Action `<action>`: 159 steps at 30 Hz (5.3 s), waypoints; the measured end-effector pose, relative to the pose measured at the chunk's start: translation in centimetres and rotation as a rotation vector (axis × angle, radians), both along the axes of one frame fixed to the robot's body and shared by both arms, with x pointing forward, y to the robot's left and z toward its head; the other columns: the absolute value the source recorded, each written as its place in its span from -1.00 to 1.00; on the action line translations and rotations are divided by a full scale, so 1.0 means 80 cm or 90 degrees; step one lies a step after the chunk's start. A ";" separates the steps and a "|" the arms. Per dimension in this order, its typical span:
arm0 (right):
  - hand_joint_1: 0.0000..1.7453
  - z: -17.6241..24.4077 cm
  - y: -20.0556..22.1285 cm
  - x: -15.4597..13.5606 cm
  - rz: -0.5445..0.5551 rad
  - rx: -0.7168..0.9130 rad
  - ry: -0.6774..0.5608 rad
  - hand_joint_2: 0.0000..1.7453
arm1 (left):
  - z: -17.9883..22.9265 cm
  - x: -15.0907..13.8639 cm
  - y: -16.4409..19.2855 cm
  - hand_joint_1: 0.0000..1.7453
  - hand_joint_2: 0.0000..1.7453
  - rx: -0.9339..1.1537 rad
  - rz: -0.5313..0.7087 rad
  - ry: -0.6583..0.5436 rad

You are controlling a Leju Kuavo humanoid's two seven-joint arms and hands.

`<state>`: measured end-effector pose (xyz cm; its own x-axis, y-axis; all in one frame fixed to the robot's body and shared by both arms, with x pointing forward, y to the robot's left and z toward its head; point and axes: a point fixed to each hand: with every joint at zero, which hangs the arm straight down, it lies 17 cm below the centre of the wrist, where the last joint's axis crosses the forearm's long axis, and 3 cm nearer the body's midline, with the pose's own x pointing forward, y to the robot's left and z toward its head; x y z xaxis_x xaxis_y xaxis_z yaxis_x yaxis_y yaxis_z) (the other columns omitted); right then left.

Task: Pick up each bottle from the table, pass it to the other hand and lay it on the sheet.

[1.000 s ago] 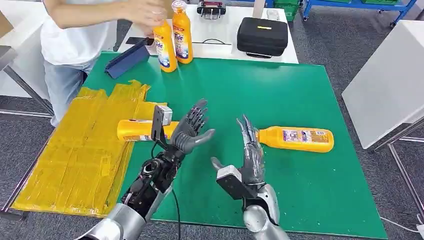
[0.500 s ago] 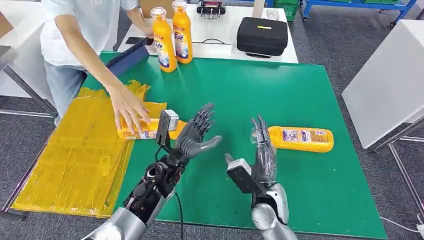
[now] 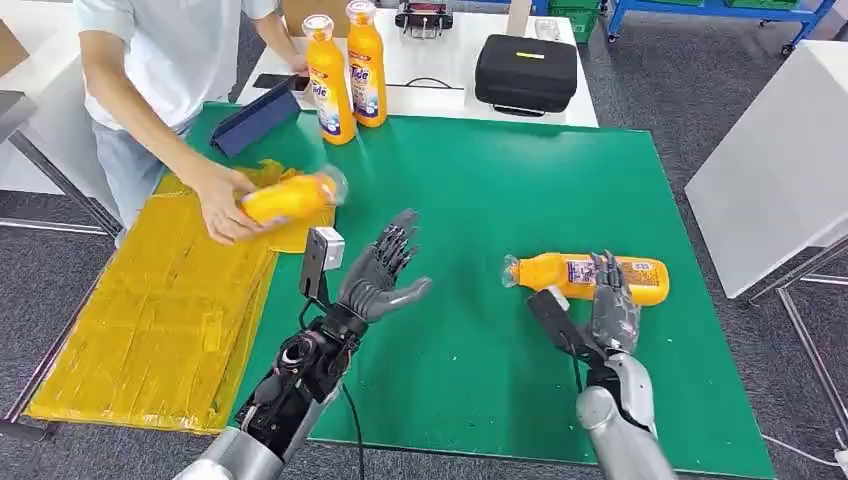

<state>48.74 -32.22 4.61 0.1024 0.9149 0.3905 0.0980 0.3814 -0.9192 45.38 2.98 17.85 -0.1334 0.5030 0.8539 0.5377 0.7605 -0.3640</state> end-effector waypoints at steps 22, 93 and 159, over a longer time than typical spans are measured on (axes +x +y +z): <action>-1.00 -0.044 -0.124 0.027 -0.103 -0.149 0.140 1.00 | 0.005 -0.005 -0.008 -1.00 1.00 -0.002 -0.024 -0.010; 1.00 -0.037 -0.088 0.080 -0.001 -0.186 0.322 1.00 | -0.005 0.005 -0.005 -1.00 1.00 -0.017 -0.009 0.023; 1.00 -0.054 0.300 0.018 0.423 -0.039 0.251 1.00 | 0.021 0.018 -0.012 -1.00 1.00 -0.028 -0.013 0.000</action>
